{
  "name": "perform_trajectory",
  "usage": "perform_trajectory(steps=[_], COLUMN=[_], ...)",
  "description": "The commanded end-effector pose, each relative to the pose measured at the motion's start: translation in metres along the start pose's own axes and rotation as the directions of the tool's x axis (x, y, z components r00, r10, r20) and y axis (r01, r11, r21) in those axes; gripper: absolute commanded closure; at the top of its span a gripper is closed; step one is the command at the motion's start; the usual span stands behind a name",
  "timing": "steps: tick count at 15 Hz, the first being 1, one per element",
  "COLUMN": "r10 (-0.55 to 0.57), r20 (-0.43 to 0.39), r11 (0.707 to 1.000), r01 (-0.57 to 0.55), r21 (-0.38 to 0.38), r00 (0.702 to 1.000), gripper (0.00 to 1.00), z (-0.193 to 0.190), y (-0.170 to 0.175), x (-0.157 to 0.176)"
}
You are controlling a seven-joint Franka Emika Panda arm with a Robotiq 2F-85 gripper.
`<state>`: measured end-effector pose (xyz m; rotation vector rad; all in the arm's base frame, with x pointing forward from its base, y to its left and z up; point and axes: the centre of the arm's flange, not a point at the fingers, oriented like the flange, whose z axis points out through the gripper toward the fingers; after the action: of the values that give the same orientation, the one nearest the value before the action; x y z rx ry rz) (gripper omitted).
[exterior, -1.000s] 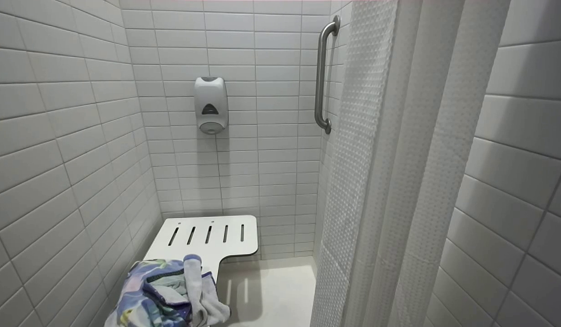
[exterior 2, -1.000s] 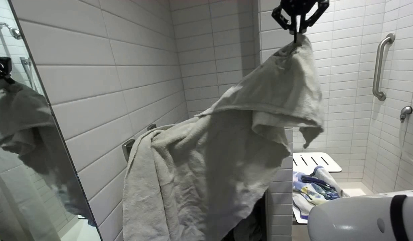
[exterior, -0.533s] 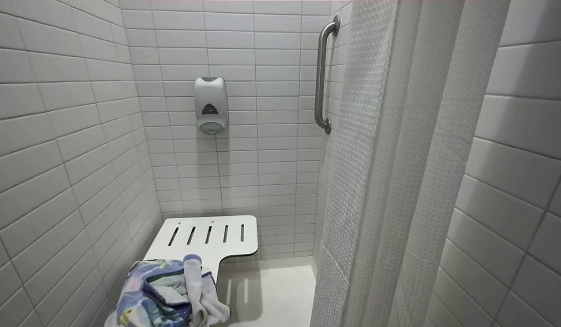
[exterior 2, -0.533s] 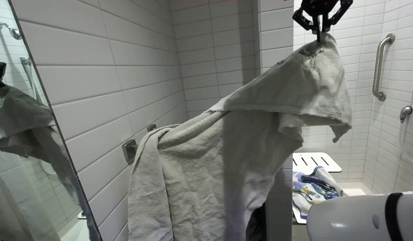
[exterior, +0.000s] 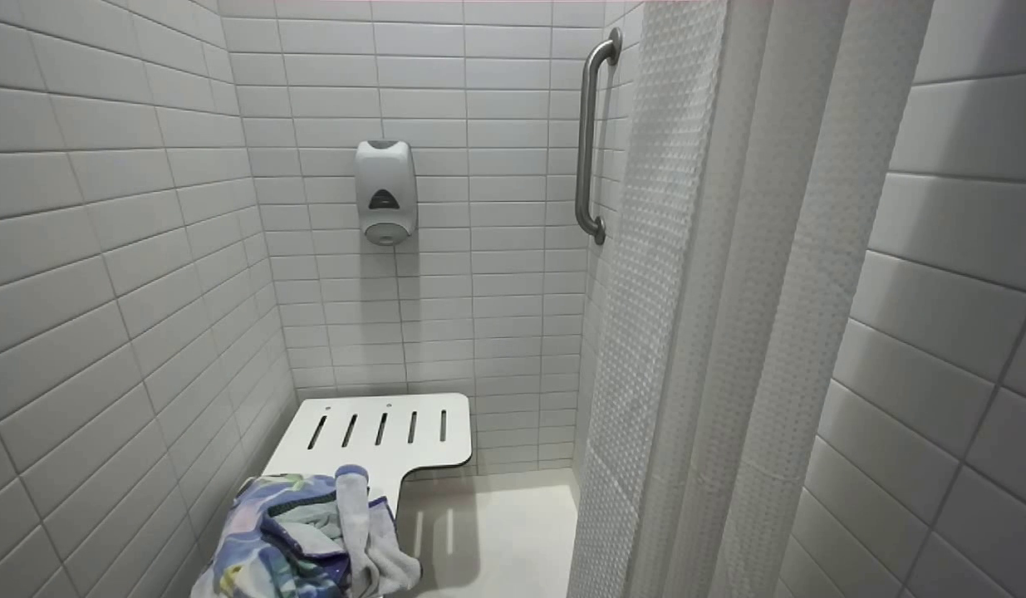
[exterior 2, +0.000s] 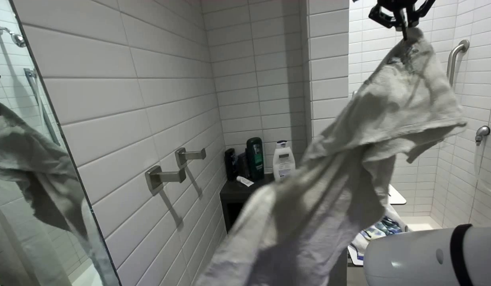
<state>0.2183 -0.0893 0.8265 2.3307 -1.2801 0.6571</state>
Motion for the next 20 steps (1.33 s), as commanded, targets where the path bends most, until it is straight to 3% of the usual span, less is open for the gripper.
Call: perform_trajectory(steps=[1,3,10,13,17,20], r10=[0.033,0.023,0.02,0.017,0.103,0.18], r20=[-0.017,-0.004,0.006,0.022,-0.021,-0.078], r11=[0.995,0.998,0.997,0.997,0.986,0.966], r01=[-0.034,-0.023,-0.02,-0.015,-0.105,-0.191], r21=[-0.094,-0.063,-0.076,-0.082,-0.126,-0.176], r00=[0.999,1.0,1.0,1.0,0.994,0.981], gripper=[0.99,0.94,0.94,0.99,0.99,0.99], z=[-0.01,0.001,0.004,0.012,0.039,0.062], y=[0.009,0.008,0.005,-0.005,-0.011,0.004], x=[0.028,0.012,0.016,0.009,0.03,0.064])
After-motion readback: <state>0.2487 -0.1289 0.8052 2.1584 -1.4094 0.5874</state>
